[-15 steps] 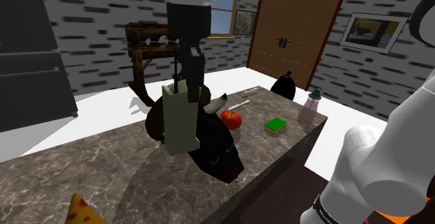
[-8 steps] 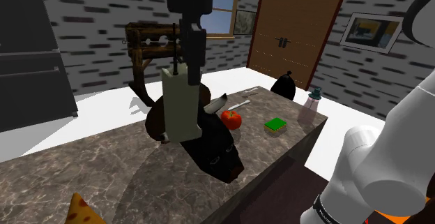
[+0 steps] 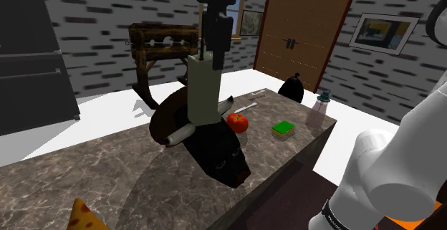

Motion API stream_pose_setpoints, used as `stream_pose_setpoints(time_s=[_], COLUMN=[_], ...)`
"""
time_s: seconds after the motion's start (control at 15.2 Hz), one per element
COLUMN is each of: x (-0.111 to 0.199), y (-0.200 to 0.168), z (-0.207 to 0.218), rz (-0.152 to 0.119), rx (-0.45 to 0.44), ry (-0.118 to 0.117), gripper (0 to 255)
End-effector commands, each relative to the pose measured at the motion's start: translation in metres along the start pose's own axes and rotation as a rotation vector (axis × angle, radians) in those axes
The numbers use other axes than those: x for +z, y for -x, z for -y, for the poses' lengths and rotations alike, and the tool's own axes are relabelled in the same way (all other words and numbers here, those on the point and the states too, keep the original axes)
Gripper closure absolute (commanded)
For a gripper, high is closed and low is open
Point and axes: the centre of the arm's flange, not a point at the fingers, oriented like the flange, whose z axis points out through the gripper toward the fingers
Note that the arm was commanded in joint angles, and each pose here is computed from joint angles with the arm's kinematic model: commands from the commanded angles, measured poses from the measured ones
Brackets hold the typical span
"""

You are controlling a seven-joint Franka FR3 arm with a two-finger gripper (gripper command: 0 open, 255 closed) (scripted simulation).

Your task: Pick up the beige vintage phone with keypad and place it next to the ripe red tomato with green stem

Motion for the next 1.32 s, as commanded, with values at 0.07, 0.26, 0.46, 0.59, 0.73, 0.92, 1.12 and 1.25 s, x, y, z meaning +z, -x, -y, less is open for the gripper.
stream_pose_setpoints(time_s=[0.07,0.26,0.46,0.59,0.73,0.92,1.12,1.25], x=[0.004,0.006,0.008,0.009,0.01,0.012,0.014,0.015], y=[0.029,0.057,0.085,0.103,0.122,0.15,0.177,0.196], z=[-0.027,-0.055,-0.083,-0.102,-0.121,-0.149,-0.177,-0.196], rz=[-0.001,-0.001,-0.001,-0.001,-0.001,-0.001,-0.001,-0.001], rx=[-0.002,-0.002,-0.002,-0.002,-0.002,-0.002,-0.002,-0.002], ry=[0.0,0.0,0.0,0.0,0.0,0.0,0.0,0.0], gripper=[255,255,255,255,255,255,255,255])
